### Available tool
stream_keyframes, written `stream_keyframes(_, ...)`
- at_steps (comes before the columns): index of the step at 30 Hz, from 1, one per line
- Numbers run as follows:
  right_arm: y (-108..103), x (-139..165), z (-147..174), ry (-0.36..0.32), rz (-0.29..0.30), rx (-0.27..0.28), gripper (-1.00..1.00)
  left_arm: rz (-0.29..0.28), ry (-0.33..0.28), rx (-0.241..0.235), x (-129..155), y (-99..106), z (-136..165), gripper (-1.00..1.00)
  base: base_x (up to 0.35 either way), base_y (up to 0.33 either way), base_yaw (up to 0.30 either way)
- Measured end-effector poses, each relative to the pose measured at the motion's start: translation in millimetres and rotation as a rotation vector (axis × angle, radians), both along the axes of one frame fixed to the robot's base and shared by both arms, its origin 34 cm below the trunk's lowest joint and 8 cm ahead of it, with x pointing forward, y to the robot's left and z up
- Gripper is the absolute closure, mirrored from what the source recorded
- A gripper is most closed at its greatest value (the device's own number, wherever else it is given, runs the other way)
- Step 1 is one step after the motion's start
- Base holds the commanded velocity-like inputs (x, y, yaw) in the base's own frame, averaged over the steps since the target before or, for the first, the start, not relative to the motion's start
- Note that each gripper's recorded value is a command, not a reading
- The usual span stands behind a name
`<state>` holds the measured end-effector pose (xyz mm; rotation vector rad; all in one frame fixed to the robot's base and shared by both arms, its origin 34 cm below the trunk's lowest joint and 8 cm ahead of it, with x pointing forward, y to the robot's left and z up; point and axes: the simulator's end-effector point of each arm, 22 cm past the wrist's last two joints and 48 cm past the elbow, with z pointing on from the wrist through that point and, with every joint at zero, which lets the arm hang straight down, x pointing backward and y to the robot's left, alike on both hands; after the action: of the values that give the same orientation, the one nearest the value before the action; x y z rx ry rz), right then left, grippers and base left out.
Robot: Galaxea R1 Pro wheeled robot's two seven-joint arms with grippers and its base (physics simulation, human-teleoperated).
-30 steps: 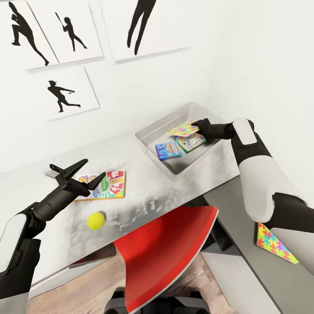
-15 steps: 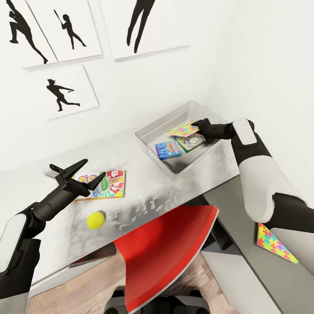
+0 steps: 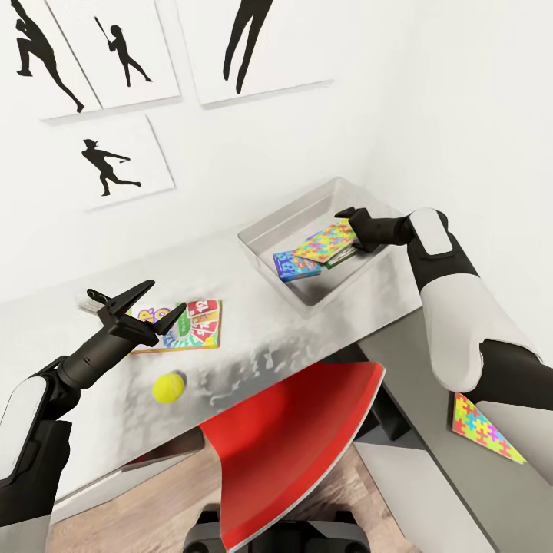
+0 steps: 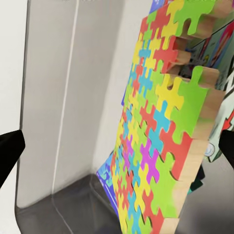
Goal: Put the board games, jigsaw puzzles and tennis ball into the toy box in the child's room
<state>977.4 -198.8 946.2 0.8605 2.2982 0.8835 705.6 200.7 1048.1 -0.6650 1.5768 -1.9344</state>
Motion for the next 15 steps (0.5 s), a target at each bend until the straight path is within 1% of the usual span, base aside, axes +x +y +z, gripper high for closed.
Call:
stream_keyframes(10,-1.0,2.3,5.0,-0.013,-0.001,-0.003,-1.00,0.000,0.000,0.000,-0.1,-0.1,-0.1,-1.00,0.000,0.000,0.000)
stream_keyframes(15,-2.6,7.6,19.4,-0.046,-0.001,-0.004,-1.00,0.000,0.001,0.000,-0.2,0.0,-0.2,-1.00,0.000,0.000,0.000)
